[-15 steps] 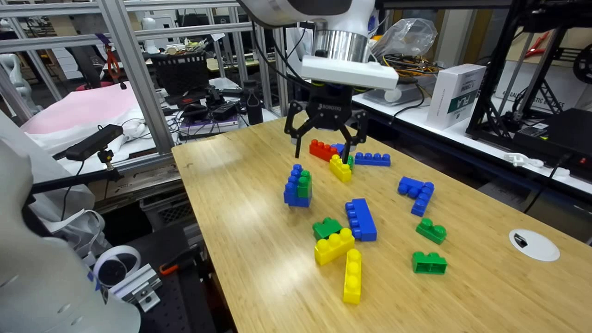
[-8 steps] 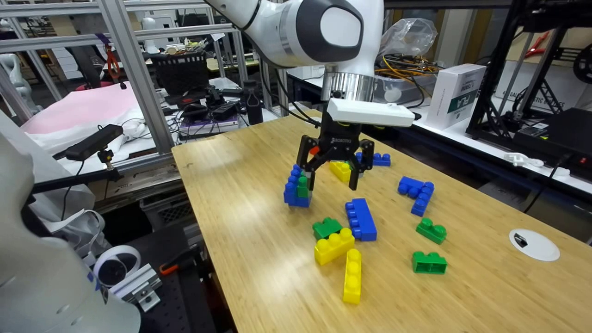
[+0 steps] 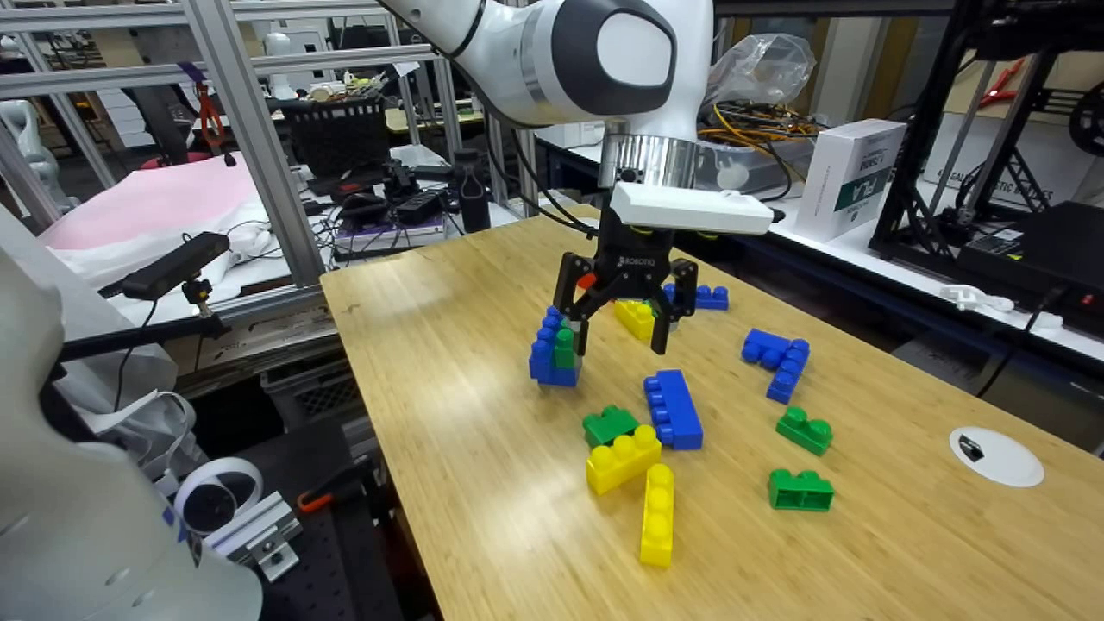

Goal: Take the green legos near the yellow legos and put them on the blue legos next to it

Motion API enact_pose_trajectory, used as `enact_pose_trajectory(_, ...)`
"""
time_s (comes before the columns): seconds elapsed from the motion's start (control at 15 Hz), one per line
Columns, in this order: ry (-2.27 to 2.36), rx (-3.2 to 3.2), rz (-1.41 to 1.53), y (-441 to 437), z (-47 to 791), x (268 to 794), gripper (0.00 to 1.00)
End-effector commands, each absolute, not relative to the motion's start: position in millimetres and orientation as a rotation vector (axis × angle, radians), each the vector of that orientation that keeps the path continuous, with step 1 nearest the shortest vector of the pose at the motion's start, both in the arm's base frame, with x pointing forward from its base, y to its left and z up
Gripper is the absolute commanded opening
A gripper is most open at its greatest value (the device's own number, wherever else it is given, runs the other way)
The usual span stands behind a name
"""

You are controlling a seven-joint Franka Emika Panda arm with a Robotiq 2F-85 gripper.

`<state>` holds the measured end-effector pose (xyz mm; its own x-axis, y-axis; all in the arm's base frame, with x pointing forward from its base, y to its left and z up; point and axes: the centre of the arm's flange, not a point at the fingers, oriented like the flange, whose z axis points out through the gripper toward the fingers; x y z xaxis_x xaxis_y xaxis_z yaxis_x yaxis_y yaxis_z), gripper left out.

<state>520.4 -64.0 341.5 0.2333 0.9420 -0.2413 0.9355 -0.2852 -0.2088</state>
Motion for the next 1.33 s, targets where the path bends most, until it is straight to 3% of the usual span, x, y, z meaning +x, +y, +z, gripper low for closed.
enact_pose_trajectory(0.0,-1.881,-2.432,0.492,-63,340,525,1.0)
enact_pose_trajectory(0.6,-1.915,-2.332,0.422,-25,317,568,1.0)
enact_pose_trajectory(1.27,-2.012,-2.252,0.52,-20,259,543,1.0)
